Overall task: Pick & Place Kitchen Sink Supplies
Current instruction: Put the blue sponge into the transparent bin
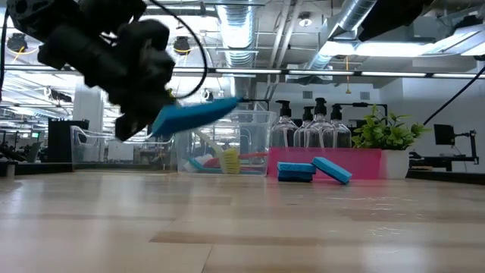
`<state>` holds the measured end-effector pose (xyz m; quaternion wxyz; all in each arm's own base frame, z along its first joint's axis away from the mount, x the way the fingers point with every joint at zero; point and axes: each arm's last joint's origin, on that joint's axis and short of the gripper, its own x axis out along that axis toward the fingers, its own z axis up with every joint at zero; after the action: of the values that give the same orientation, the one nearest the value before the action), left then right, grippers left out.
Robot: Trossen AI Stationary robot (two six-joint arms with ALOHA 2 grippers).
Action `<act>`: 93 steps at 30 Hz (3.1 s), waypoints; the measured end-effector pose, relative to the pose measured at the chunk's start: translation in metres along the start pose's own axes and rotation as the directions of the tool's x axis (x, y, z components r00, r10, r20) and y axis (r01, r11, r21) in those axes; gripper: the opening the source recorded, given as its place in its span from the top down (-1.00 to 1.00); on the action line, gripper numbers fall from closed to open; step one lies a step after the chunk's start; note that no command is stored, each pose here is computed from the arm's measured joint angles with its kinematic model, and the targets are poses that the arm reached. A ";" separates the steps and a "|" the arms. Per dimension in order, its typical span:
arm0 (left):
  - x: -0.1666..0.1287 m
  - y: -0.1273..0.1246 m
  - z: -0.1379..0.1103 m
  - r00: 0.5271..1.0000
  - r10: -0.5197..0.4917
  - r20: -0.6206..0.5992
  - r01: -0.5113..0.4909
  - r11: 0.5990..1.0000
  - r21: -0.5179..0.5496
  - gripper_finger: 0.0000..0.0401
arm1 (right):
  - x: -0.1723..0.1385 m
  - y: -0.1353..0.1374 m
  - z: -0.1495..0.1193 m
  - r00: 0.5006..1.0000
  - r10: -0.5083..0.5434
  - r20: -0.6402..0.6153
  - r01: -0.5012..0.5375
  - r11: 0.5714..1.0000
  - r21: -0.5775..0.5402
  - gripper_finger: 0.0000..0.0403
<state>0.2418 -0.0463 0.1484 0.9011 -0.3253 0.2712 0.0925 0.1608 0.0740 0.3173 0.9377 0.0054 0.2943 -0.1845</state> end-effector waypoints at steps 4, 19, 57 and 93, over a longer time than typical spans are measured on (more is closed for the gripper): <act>-0.007 -0.007 0.014 0.992 -0.061 0.110 0.059 0.998 0.022 0.97 | 0.000 0.001 0.002 1.000 0.008 0.013 -0.008 1.000 0.014 -0.34; -0.111 0.004 0.082 0.773 0.069 0.631 -0.207 0.967 0.148 0.97 | 0.001 0.005 0.014 0.994 0.040 0.101 -0.052 0.992 0.118 -0.34; -0.137 0.125 0.113 0.355 0.793 0.495 -0.886 0.455 -0.094 0.75 | 0.058 0.038 0.036 0.979 -0.031 0.202 -0.034 0.950 0.311 -0.34; -0.118 0.064 0.114 0.799 0.141 0.584 -0.296 0.939 0.177 0.44 | 0.062 0.032 0.023 0.985 -0.131 0.109 0.063 0.874 0.481 -0.34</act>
<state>0.1697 0.0770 0.2521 0.9583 -0.1289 0.0392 0.2520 0.2317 0.0798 0.2984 0.9152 0.2080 0.1743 -0.2981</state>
